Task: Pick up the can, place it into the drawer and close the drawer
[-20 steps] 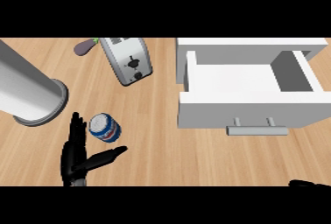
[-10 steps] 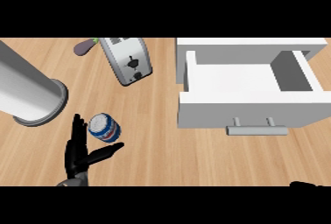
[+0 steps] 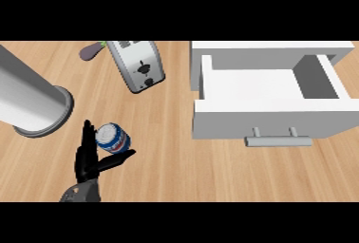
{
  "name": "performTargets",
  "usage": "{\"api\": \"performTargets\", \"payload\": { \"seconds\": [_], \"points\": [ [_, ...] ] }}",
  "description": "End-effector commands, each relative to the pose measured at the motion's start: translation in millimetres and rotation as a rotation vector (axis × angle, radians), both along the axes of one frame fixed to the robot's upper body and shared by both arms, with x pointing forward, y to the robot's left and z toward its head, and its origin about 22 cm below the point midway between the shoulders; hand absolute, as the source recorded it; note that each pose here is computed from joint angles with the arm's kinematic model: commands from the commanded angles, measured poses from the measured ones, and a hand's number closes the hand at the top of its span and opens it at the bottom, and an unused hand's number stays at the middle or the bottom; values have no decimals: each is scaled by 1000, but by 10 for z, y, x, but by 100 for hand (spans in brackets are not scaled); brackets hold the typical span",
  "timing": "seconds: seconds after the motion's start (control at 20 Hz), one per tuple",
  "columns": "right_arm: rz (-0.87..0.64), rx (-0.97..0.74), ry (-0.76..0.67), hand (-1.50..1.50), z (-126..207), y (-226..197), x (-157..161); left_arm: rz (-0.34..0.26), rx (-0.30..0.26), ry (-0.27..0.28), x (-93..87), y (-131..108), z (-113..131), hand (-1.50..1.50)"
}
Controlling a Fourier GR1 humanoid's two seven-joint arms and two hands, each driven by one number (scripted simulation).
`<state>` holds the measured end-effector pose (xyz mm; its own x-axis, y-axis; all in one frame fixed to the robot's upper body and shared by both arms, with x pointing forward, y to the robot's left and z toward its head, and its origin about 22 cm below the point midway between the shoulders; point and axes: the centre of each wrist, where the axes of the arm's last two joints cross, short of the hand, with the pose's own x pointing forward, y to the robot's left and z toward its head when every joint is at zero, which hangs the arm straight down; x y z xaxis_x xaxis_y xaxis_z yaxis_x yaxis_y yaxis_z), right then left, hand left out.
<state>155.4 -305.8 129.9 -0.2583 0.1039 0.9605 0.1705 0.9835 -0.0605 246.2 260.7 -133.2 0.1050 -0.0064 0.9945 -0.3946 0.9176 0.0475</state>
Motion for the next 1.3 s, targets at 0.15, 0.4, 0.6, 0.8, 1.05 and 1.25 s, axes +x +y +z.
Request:
{"api": "performTargets", "payload": {
  "seconds": [0.15,0.4,0.6,0.8,1.05,1.25],
  "points": [
    [-4,-23,-1,-150,69,26,105,-60,-6,-28,189,-40,-53,-150],
    [-12,5,-16,-150,87,82,35,-166,-31,-29,408,-129,129,-150],
    [-13,5,-34,-150,77,120,241,-211,-93,-60,322,-73,-77,150],
    [-35,-31,-40,-150,127,137,100,-218,-100,-93,358,-172,-36,150],
    [-21,-10,-29,-150,10,-15,223,-268,-106,-145,673,-180,193,150],
    [-35,-27,-29,-150,157,98,309,-341,-111,-144,783,-181,254,150]
  ]
}}
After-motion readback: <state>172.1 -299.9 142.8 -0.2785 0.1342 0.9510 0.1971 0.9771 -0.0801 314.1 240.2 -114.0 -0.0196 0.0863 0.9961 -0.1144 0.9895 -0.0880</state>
